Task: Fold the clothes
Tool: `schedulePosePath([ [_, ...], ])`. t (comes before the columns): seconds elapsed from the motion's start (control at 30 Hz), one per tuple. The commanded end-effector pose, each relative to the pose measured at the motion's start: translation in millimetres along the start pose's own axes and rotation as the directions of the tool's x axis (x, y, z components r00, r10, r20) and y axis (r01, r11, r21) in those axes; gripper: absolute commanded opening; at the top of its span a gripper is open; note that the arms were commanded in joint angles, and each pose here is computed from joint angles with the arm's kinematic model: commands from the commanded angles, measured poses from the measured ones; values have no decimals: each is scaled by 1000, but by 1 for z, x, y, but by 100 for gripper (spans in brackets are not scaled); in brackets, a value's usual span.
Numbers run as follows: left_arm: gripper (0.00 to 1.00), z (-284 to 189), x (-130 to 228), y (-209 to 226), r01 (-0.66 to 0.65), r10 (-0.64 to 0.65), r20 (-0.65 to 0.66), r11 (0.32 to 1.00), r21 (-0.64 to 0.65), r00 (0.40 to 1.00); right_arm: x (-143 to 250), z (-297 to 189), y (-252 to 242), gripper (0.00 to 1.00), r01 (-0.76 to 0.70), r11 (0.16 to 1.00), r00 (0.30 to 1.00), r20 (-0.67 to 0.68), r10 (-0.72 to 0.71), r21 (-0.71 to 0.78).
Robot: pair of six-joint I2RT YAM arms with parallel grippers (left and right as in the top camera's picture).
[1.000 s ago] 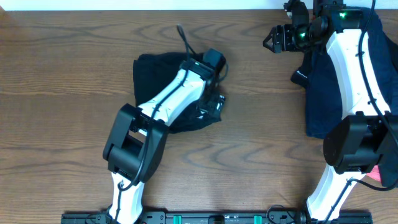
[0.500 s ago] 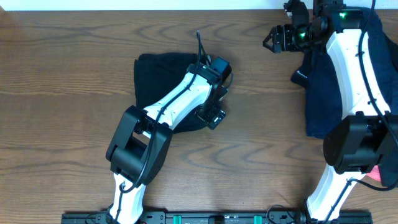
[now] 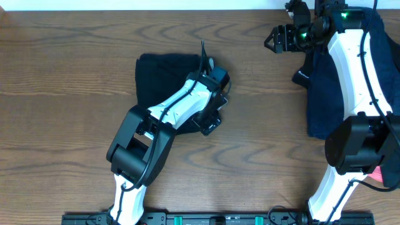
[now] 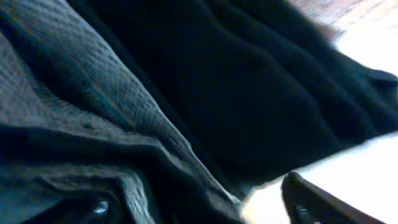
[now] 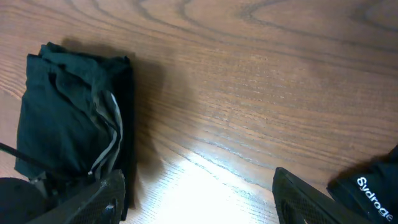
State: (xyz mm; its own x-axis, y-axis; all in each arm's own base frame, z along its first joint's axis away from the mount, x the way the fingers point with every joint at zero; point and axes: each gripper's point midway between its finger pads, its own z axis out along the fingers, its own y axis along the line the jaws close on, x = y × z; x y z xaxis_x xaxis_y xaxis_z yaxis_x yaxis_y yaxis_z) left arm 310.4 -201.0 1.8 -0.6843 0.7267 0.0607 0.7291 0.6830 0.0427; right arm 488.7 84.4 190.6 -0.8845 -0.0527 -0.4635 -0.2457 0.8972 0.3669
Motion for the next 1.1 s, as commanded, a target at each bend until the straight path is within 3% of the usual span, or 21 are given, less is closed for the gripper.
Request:
schedulePosePath([
  [0.0,71,21,9,-8,-32,33,-33,999,21,999,1,4,-3,74,5,1000,1000,-6,-5,1],
  [0.07,57,24,2,-6,-30,30,0,999,13,1000,1,4,-4,74,5,1000,1000,-5,-5,8],
  [0.17,47,24,-10,-2,-4,4,49,1000,-8,999,1,4,-7,74,5,1000,1000,-6,-5,23],
  [0.3,35,21,-25,29,173,-157,131,977,-123,979,1,4,-7,74,5,1000,1000,-6,-4,26],
  [0.43,30,19,-30,60,320,-288,196,935,-153,937,2,4,-7,74,4,1000,1000,-7,-4,26],
  [0.57,29,18,-29,100,489,-445,268,863,-124,854,1,4,-7,74,4,1000,1000,-7,-4,26],
  [0.67,29,15,-28,139,623,-565,341,777,-87,752,1,4,-7,74,4,1000,1000,-7,-4,26],
  [0.77,29,9,-29,179,751,-672,429,660,-22,604,2,4,-7,74,-4,1000,1000,-8,4,26],
  [0.87,29,-2,-30,219,858,-760,513,507,83,399,2,4,-7,73,-11,1000,1000,-8,12,26],
  [1.03,29,-25,-31,275,914,-796,600,294,278,74,2,4,-6,73,-27,999,1000,-8,27,26],
  [1.07,29,-29,-32,281,912,-792,609,280,299,44,2,4,-6,73,-29,999,1000,-8,29,25],
])
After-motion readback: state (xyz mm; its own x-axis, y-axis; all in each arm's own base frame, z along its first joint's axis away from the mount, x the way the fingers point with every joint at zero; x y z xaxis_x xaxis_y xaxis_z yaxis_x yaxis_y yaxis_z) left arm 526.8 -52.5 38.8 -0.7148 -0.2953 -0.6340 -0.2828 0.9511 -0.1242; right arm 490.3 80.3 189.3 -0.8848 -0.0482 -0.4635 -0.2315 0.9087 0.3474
